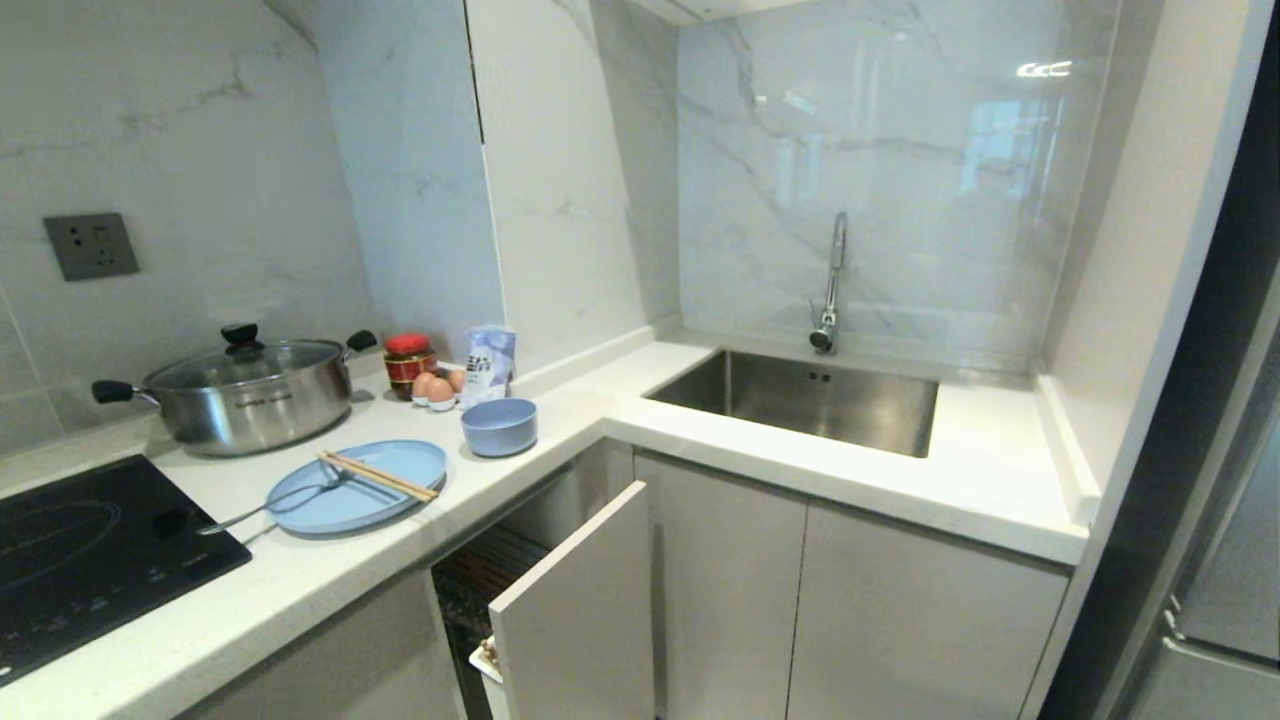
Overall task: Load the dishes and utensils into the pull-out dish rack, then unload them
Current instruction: Open the cupboard
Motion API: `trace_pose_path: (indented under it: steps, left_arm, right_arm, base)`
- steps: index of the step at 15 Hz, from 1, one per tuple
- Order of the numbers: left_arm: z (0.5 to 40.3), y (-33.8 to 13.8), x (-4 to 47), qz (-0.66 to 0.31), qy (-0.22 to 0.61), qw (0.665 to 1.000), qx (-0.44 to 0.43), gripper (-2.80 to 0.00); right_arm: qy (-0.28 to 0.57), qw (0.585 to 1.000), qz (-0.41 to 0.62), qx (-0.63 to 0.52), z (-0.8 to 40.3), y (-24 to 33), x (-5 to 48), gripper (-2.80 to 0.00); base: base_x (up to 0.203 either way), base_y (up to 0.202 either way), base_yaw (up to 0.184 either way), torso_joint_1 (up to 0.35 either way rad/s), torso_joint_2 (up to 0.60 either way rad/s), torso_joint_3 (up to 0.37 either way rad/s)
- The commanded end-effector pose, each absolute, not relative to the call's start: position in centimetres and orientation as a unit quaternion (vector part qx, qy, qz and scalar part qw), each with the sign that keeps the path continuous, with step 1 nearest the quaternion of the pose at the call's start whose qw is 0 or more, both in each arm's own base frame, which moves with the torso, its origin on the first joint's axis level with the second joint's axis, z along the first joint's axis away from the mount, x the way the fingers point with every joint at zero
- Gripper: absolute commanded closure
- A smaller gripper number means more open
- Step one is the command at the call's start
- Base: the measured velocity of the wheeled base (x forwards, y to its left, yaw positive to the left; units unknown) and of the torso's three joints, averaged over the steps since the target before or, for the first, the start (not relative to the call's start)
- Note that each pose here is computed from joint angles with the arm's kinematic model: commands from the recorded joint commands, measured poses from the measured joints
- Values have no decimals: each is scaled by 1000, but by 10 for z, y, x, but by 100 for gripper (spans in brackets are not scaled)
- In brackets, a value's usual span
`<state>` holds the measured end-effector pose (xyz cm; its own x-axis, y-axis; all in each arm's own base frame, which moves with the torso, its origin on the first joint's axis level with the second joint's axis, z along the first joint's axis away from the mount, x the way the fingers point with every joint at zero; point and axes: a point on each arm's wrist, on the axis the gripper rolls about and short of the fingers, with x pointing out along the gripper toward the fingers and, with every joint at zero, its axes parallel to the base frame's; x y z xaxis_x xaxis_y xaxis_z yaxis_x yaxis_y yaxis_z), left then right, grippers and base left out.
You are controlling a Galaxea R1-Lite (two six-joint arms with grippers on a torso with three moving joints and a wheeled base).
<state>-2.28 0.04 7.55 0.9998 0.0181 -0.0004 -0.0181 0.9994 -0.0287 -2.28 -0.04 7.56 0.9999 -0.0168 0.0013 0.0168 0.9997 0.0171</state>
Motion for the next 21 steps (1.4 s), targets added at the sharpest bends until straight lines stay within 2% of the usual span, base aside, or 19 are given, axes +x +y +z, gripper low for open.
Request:
trace_pose_path:
  steps: [1,8,21]
  left_arm:
    - [76,0,-23,9,1,1000,-15,0]
    - [76,0,-23,9,1,1000,-14,0]
    - [76,0,-23,10,0,1000,-12,0]
  right_arm:
    - [-1,1000,-8,8,76,0,-23,0]
    - [0,1000,-8,8,75,0,-23,0]
    - [-1,1000,-8,8,76,0,-23,0]
  base:
    - [0,0,0,-256,530,299]
    - [0,0,0,-192,429,236]
    - [0,0,0,-7,15,7]
